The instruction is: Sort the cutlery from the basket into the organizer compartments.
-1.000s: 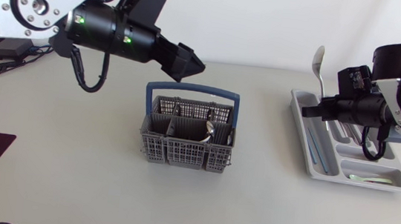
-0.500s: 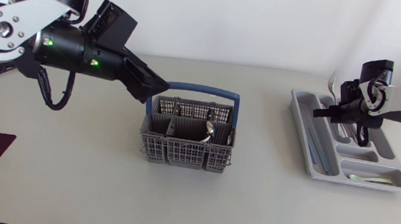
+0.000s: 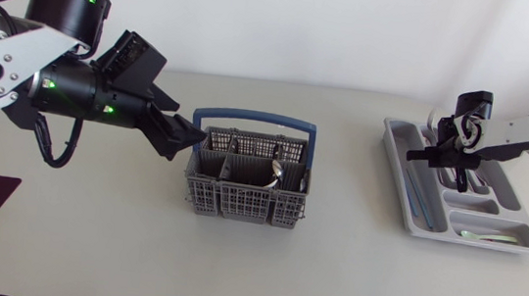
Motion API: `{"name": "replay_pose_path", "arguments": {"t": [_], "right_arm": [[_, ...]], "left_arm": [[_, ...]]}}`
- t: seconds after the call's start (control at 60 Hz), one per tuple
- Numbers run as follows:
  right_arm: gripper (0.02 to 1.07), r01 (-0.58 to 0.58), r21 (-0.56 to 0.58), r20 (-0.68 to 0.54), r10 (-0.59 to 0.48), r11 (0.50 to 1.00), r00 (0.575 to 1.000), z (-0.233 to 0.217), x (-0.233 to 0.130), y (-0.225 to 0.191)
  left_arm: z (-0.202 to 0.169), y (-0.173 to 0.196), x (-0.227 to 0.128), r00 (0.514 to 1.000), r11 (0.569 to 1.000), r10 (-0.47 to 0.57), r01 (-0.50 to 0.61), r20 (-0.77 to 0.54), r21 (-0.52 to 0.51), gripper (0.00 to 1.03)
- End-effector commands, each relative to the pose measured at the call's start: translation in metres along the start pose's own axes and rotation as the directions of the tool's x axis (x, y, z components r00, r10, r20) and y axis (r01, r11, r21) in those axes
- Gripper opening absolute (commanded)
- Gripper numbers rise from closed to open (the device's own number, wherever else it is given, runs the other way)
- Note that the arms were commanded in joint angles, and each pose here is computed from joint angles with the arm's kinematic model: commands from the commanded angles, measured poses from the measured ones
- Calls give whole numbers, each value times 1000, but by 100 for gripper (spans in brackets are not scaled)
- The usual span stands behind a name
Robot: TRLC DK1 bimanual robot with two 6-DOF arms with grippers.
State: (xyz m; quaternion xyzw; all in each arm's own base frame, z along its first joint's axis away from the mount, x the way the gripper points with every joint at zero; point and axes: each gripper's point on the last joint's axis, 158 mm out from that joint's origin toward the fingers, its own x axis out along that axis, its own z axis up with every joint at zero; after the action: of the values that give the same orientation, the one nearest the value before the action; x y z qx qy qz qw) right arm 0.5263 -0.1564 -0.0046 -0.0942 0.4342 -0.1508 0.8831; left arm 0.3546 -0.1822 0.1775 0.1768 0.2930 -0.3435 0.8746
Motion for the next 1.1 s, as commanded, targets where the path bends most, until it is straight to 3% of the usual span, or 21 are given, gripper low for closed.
{"name": "replay_pose_path", "arguments": {"t": [0.0, 0.117, 0.233, 0.467, 0.7, 1.083], "right_arm": [[10, 13, 24, -15, -13, 1000, 1000, -2, 8, -7], [11, 10, 27, -33, -9, 1000, 999, -5, 9, -8], [37, -3, 25, -38, 4, 1000, 999, -4, 5, -6], [53, -28, 18, 18, 28, 999, 999, 14, -33, -2], [54, -67, -2, 119, 67, 998, 991, 38, -102, 4], [57, -243, -153, 202, 271, 958, 941, 27, -208, 71]], "left_arm": [[-5, 0, -3, 1000, 1000, 7, -8, 1, 23, 98], [-4, -2, -5, 1000, 1000, 6, -6, 4, 26, 98], [-3, -5, -7, 1000, 1000, 2, -2, 5, 29, 98], [-2, -3, -16, 1000, 999, 24, -24, 4, 44, 98], [-6, -6, -29, 999, 996, 37, -38, 7, 81, 98], [-36, -40, -41, 1000, 969, 3, -9, 25, 248, 98]]}}
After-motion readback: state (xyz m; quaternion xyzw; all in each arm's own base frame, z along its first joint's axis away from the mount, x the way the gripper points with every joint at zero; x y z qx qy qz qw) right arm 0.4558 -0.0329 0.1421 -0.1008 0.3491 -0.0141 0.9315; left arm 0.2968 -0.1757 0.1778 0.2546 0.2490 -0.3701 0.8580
